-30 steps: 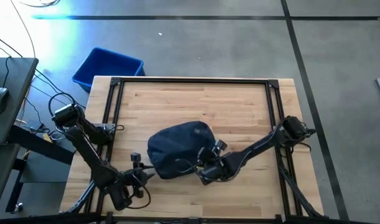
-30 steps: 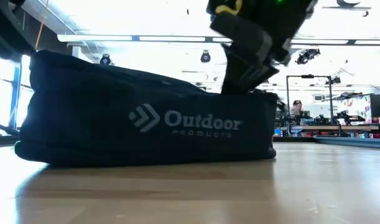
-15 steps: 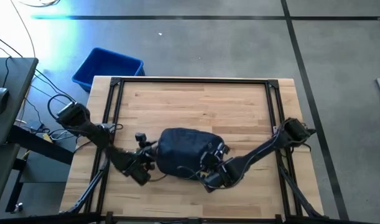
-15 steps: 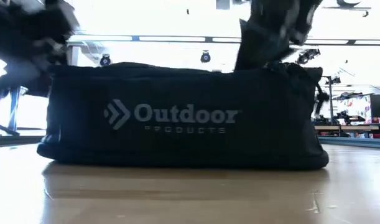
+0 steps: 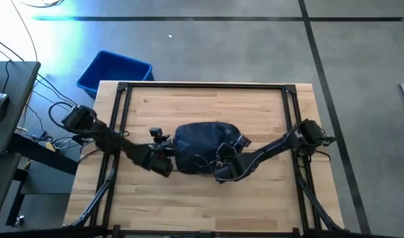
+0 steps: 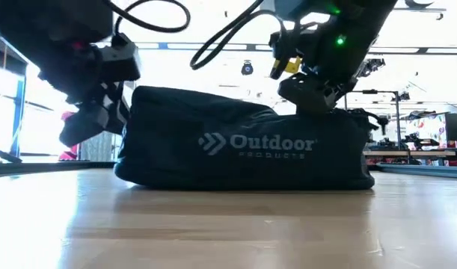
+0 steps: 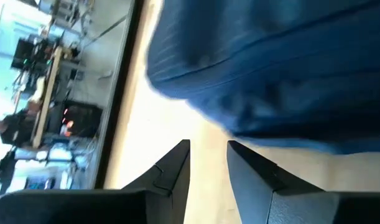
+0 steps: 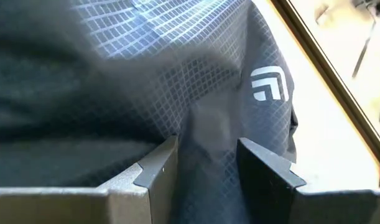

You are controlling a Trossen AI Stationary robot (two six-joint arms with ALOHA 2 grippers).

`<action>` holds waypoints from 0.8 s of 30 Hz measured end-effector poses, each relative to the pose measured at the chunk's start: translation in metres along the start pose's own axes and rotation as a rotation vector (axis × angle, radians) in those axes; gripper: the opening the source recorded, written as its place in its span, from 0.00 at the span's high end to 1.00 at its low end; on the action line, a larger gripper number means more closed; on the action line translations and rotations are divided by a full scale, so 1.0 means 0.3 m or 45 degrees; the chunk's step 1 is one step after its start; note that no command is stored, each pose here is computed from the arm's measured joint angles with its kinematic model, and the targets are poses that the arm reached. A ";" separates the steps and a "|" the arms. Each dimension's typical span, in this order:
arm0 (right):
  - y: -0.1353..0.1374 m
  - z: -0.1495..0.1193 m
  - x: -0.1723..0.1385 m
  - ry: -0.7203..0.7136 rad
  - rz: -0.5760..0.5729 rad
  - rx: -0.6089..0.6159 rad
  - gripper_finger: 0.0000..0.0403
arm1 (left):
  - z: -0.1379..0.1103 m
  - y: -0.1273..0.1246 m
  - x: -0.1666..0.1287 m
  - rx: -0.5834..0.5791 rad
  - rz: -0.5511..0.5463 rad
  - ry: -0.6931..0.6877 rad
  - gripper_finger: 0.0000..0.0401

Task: Unpack backpack
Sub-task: Move the black backpack to the center of the table

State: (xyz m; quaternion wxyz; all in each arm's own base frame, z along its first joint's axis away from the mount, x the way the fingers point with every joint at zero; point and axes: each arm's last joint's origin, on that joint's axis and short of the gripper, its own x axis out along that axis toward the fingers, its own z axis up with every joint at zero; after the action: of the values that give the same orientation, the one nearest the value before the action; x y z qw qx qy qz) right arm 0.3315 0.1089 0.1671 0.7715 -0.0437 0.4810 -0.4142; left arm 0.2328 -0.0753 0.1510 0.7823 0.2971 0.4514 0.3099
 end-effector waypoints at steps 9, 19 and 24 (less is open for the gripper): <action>-0.052 0.008 -0.151 -0.071 0.020 0.051 0.61 | 0.020 0.099 -0.155 -0.330 -0.166 -0.217 0.88; -0.022 -0.039 -0.226 -0.135 0.156 0.076 0.61 | 0.079 0.033 -0.170 -0.406 -0.507 -0.284 0.98; -0.014 -0.059 -0.165 -0.108 0.149 0.083 0.61 | 0.076 -0.033 -0.079 -0.340 -0.409 -0.165 0.99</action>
State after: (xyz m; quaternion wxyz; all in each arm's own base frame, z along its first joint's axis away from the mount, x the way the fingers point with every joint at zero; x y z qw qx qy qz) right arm 0.3055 0.1458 0.1947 0.8151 -0.0082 0.4358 -0.3817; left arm 0.2456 -0.1036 0.1655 0.8813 0.1343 0.3967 0.2187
